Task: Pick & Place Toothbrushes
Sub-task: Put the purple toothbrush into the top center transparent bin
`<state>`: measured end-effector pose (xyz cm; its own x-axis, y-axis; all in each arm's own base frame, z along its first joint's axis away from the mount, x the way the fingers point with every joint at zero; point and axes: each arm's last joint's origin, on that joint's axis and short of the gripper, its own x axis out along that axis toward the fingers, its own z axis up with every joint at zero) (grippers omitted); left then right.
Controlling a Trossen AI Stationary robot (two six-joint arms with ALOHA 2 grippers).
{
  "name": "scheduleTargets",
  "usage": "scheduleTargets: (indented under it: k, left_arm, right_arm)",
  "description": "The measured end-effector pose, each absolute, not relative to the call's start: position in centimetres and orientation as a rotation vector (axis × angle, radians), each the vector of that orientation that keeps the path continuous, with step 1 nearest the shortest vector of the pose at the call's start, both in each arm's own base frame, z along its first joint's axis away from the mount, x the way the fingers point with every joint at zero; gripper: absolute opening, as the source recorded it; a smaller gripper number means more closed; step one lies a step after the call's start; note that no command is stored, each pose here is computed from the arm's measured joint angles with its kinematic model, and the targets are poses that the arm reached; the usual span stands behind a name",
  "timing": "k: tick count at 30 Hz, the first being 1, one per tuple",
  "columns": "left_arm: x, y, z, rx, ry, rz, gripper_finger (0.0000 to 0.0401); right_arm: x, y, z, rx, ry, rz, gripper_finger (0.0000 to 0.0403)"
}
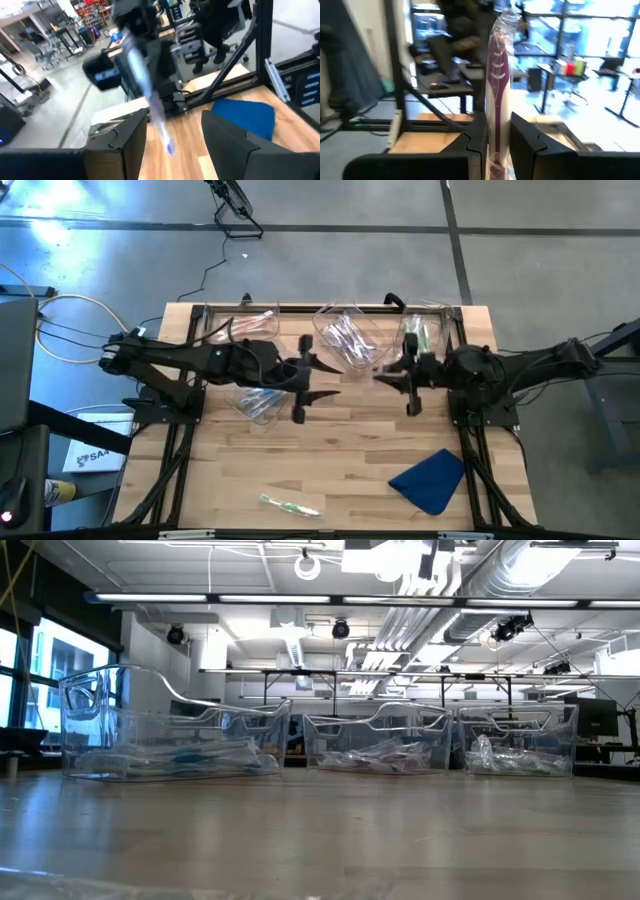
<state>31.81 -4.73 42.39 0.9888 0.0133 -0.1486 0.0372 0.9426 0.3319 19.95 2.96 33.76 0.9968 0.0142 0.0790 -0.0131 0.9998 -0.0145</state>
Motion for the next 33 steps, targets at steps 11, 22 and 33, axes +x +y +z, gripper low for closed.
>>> scheduleTargets:
  k: [11,22,33]
  left_arm:
    - [31.4,-4.8,42.5,0.488,0.156,-0.062,0.0184]
    - [28.5,-4.1,40.9,0.493,0.149,0.004,0.0184]
    - [27.9,-4.0,38.3,0.419,0.184,0.004,0.0184]
  right_arm:
    - [21.9,-3.0,31.9,0.054,0.025,-0.159,0.0045]
    - [24.1,-10.2,28.7,0.115,0.084,-0.273,0.0045]
    - [26.2,-15.4,24.5,0.291,0.261,-0.412,0.0045]
